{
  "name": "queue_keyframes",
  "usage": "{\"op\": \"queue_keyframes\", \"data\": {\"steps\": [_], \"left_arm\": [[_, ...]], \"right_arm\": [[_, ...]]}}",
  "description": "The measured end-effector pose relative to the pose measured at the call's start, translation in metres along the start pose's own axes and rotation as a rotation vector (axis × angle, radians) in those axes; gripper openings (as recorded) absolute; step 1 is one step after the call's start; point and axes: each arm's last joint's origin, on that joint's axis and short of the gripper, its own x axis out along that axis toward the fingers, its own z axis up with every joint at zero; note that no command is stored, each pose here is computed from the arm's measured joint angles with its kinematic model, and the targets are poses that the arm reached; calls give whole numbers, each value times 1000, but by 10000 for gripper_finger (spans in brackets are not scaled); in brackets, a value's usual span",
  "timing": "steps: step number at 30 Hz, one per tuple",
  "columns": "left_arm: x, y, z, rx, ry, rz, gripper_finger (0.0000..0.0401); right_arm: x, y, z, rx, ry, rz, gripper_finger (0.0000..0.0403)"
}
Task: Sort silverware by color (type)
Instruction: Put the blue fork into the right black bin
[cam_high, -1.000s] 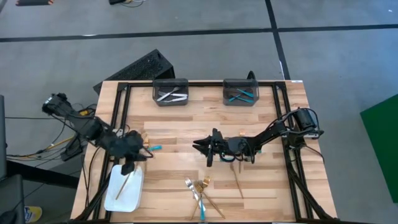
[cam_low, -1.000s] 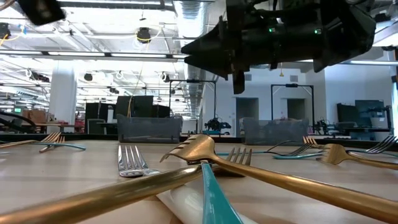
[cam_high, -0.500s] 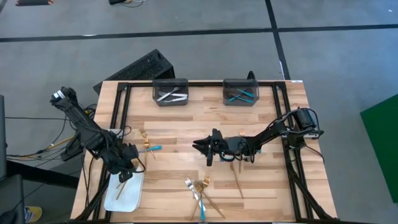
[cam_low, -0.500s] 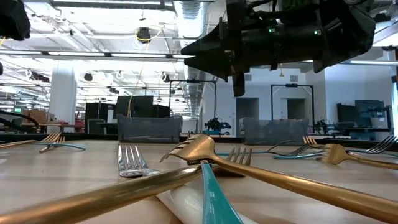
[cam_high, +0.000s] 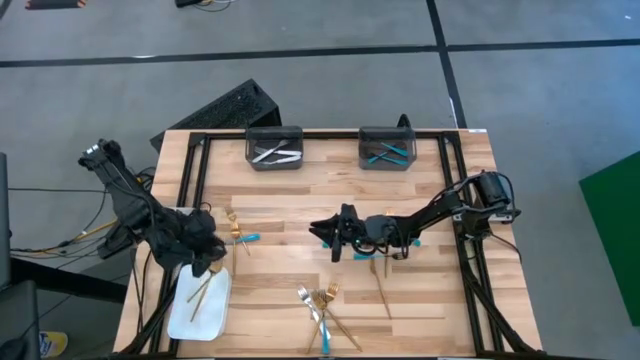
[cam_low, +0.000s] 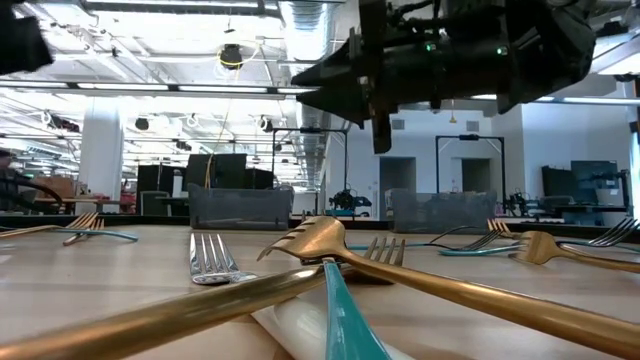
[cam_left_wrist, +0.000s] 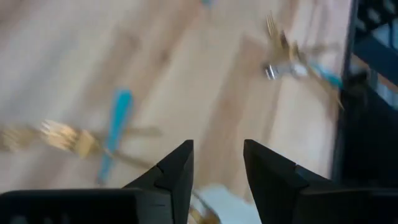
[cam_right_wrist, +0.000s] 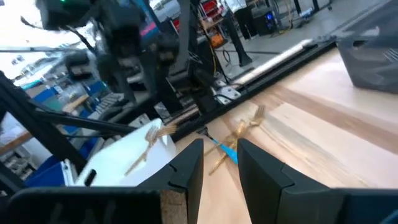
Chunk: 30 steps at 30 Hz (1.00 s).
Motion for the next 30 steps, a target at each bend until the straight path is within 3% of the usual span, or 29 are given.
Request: {"op": "queue_keyframes", "data": {"steps": [4,13,23,30], "left_arm": [[5,10,2,38,-141,153,128],[47,47,-1,-75,-77,456,129],[79,76,-8,-92,18,512,129],[86,87,-6,-116,25,537,129]], "right_arm": [[0,-1,-3,45,26,-11,123],[-1,-7,-12,101,119,-79,124],[-2,-9,-15,91,143,-96,123],[-2,-6,-16,84,146,-87,123]]}}
